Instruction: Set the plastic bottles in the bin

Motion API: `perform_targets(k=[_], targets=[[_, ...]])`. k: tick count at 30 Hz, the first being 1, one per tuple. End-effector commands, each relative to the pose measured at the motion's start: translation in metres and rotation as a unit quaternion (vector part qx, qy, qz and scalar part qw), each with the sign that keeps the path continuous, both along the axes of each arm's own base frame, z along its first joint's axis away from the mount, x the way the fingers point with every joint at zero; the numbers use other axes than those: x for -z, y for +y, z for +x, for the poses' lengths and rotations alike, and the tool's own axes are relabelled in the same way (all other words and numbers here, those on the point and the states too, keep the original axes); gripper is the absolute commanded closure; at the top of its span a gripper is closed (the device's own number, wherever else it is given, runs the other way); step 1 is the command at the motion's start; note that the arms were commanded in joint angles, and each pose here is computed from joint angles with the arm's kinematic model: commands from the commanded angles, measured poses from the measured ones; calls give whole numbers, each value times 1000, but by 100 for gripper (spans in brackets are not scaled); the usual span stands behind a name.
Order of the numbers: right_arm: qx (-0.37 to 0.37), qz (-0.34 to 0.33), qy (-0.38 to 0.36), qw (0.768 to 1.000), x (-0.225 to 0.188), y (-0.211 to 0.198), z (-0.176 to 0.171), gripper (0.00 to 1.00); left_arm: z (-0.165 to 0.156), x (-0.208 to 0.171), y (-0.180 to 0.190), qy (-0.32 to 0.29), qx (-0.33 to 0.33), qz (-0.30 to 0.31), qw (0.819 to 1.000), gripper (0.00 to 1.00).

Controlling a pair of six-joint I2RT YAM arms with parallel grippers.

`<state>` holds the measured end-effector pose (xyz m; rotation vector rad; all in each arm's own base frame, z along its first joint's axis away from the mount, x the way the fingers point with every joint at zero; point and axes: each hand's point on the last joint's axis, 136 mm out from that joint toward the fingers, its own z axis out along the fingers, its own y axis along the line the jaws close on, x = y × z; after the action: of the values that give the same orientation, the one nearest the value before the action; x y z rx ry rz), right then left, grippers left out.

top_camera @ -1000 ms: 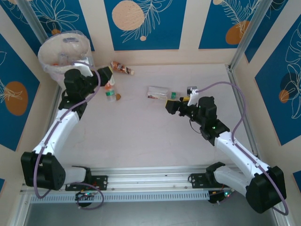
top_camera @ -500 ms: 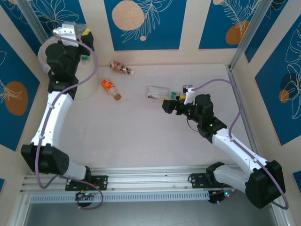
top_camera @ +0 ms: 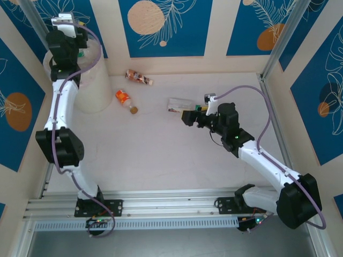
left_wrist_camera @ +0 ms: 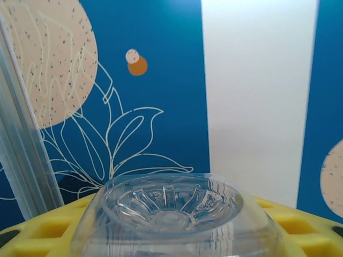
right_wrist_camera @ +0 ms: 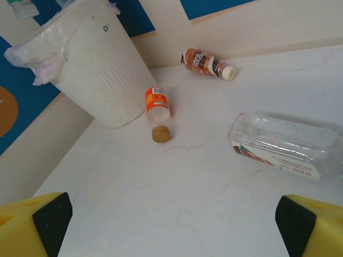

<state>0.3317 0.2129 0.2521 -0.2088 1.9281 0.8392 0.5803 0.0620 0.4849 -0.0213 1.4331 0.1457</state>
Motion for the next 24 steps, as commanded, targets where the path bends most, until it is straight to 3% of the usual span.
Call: perform_targets(k=[1,6,9,11,13,18,24], targets=[[5,-10,-13,1000,-10,3,7,0,13,15,9,46,20,-48,998,100],[6,-20,-7,1000,-4,9,16,1,41,75,2,125,55,-120,983,99],[1,-26,3,1000,1,15,21,0,49,102,-11,160,89,-154,971,70],[-4,-33,10,999,5,19,24,0,50,103,-13,164,95,-162,968,34],[-9,-41,12,999,6,23,25,0,45,95,-13,165,93,-162,968,18],[-12,-53,11,998,10,27,28,0,28,75,-8,163,74,-164,970,0],[-13,-59,11,998,11,26,26,0,16,73,7,171,23,-182,968,0]])
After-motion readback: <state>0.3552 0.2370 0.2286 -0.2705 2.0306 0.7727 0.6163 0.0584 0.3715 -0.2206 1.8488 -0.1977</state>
